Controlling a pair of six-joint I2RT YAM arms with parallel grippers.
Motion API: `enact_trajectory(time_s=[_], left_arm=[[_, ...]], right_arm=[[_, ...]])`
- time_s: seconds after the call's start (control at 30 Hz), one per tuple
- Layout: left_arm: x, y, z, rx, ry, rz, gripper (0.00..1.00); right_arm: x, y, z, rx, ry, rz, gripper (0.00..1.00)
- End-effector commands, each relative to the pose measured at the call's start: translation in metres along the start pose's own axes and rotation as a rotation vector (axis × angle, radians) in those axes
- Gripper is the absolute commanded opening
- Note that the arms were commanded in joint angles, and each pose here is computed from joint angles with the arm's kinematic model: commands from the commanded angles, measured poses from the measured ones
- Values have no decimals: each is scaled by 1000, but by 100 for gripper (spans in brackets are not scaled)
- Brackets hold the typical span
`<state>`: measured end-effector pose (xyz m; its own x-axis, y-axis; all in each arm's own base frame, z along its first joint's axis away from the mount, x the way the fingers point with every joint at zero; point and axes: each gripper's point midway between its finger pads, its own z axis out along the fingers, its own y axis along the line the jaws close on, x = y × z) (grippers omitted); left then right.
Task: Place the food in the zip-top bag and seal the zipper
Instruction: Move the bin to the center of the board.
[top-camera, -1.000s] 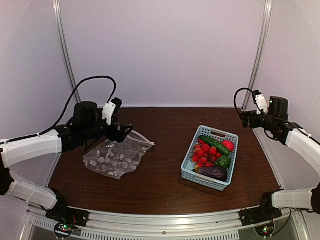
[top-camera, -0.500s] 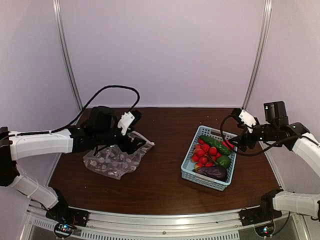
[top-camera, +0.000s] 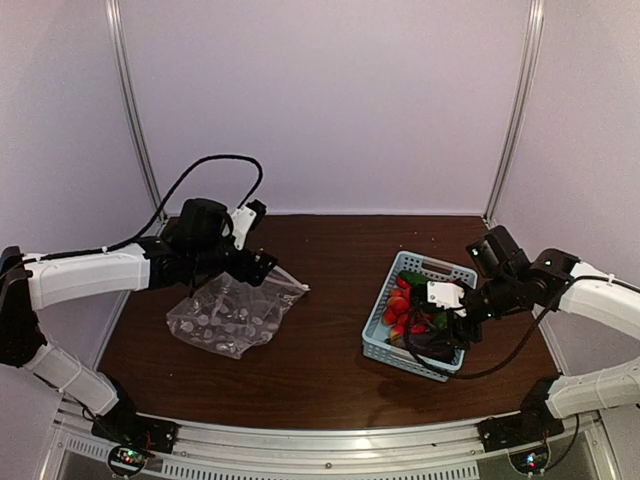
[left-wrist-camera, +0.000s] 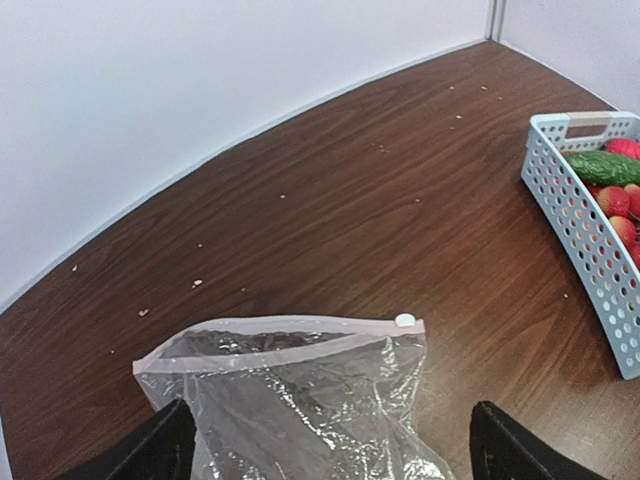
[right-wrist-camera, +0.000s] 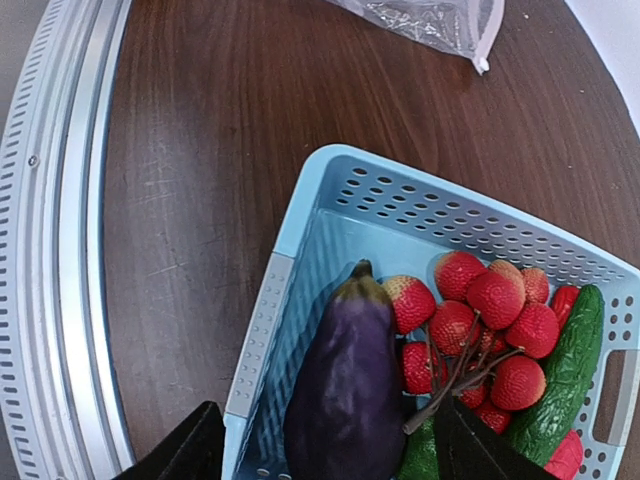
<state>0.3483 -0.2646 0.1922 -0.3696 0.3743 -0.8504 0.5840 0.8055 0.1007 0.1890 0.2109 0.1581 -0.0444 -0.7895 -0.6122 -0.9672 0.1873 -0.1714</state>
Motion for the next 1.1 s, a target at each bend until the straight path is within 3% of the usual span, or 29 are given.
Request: enact_trajectory(time_s=[0.0, 0.23, 0.57, 0.63, 0.87, 0.97, 1.07], left_arm=[[-18, 28, -7, -37, -53, -105, 94], [-19, 31, -10, -30, -28, -78, 83], [-25, 32, -18, -32, -51, -72, 82], [-28, 32, -21, -32, -61, -72, 82], [-33, 31, -29, -21, -82, -73, 82], [-34, 30, -30, -19, -85, -74, 82], [-33, 29, -31, -11, -85, -75, 82]], right_arm=[[6, 14, 12, -49, 64, -47, 71], [5, 22, 36, -80, 110, -87, 68], [1, 26, 63, -116, 172, -132, 50], [-1, 27, 66, -126, 186, -143, 44], [-5, 25, 72, -142, 236, -202, 9], [-3, 23, 71, -140, 254, -258, 0], [2, 20, 68, -130, 283, -317, 0]])
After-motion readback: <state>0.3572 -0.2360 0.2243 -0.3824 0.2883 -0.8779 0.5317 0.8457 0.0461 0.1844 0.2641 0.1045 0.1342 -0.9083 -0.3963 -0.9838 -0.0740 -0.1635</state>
